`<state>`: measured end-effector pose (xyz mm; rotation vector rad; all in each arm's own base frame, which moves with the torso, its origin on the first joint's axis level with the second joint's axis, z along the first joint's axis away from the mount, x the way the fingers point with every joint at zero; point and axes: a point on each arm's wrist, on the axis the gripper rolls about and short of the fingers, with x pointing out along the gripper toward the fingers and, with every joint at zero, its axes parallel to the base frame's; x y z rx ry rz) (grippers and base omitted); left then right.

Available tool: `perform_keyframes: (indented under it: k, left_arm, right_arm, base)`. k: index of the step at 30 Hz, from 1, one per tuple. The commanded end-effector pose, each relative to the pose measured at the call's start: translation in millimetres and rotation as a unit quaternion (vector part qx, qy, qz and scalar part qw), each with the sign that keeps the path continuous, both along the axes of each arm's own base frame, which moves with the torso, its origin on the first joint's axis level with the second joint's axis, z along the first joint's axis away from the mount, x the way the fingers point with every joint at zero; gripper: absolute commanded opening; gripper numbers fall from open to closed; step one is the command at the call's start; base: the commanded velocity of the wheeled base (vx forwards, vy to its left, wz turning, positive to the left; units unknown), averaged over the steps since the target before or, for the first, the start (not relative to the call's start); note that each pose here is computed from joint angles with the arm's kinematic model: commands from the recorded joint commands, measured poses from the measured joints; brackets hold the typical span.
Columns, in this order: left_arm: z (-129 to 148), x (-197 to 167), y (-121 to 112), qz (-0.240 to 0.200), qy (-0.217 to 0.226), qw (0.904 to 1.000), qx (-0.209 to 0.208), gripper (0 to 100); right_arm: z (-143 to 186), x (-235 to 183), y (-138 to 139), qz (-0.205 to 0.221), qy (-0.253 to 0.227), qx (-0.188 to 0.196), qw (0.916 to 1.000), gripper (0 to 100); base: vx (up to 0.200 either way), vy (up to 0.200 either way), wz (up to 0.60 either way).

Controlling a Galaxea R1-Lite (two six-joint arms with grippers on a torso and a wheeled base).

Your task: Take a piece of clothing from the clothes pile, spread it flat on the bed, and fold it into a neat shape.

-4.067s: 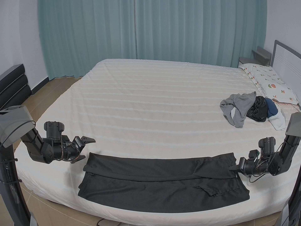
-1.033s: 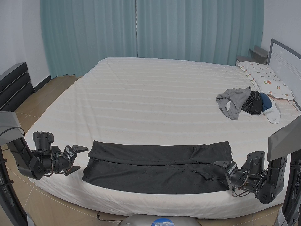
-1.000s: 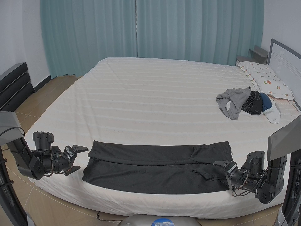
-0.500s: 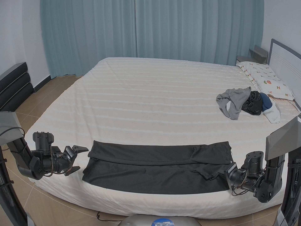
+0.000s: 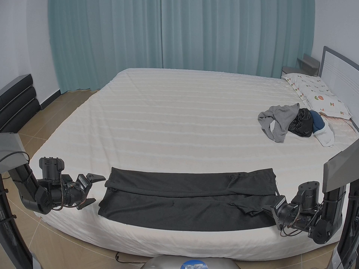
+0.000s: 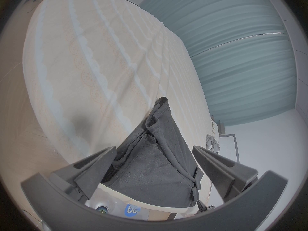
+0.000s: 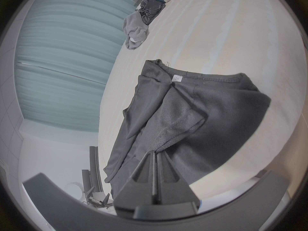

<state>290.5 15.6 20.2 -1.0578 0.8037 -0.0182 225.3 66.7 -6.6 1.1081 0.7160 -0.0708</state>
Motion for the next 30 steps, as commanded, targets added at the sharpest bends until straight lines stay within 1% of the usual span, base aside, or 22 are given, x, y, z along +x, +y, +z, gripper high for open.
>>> perform_keyframes:
  k: [1,4,8,11,15,16,20,24,30]
  left_arm:
    - [-0.4,0.0,0.3,0.001,0.001,1.0,0.0,100]
    - [-0.4,0.0,0.3,0.001,0.001,1.0,0.0,100]
    - [-0.4,0.0,0.3,0.001,0.001,1.0,0.0,100]
    - [-0.4,0.0,0.3,0.001,0.001,1.0,0.0,100]
    - [-0.4,0.0,0.3,0.001,0.001,1.0,0.0,100]
    - [-0.4,0.0,0.3,0.001,0.001,1.0,0.0,100]
    - [-0.2,0.4,0.4,0.001,0.0,1.0,0.0,100]
    - [-0.2,0.4,0.4,0.001,0.0,1.0,0.0,100]
    - [-0.2,0.4,0.4,0.001,0.0,1.0,-0.001,100]
  right_arm:
    - [7.7,-11.8,3.1,0.014,-0.003,-0.001,0.9999,0]
    - [5.7,-19.5,4.9,0.024,0.011,-0.007,0.9996,0]
    - [5.1,-20.8,6.2,0.025,0.012,-0.012,0.9995,0]
    - [2.2,-21.2,6.6,0.028,0.015,-0.026,0.9991,0]
    - [1.1,-22.5,7.2,0.034,0.021,-0.032,0.9987,0]
    - [0.2,-23.4,6.8,0.035,0.027,-0.035,0.9984,100]
    - [-2.3,-26.9,6.6,0.047,0.044,-0.054,0.9965,100]
    - [-1.0,-26.3,5.7,0.047,0.038,-0.057,0.9965,100]
    - [27.0,-21.0,-10.3,0.011,-0.031,-0.046,0.9984,100]
  base:
    - [0.0,0.0,0.0]
    - [0.0,0.0,0.0]
    - [0.0,0.0,0.0]
    - [0.0,0.0,0.0]
    - [0.0,0.0,0.0]
    - [0.0,0.0,0.0]
    - [0.0,0.0,0.0]
    - [0.0,0.0,0.0]
    - [0.0,0.0,0.0]
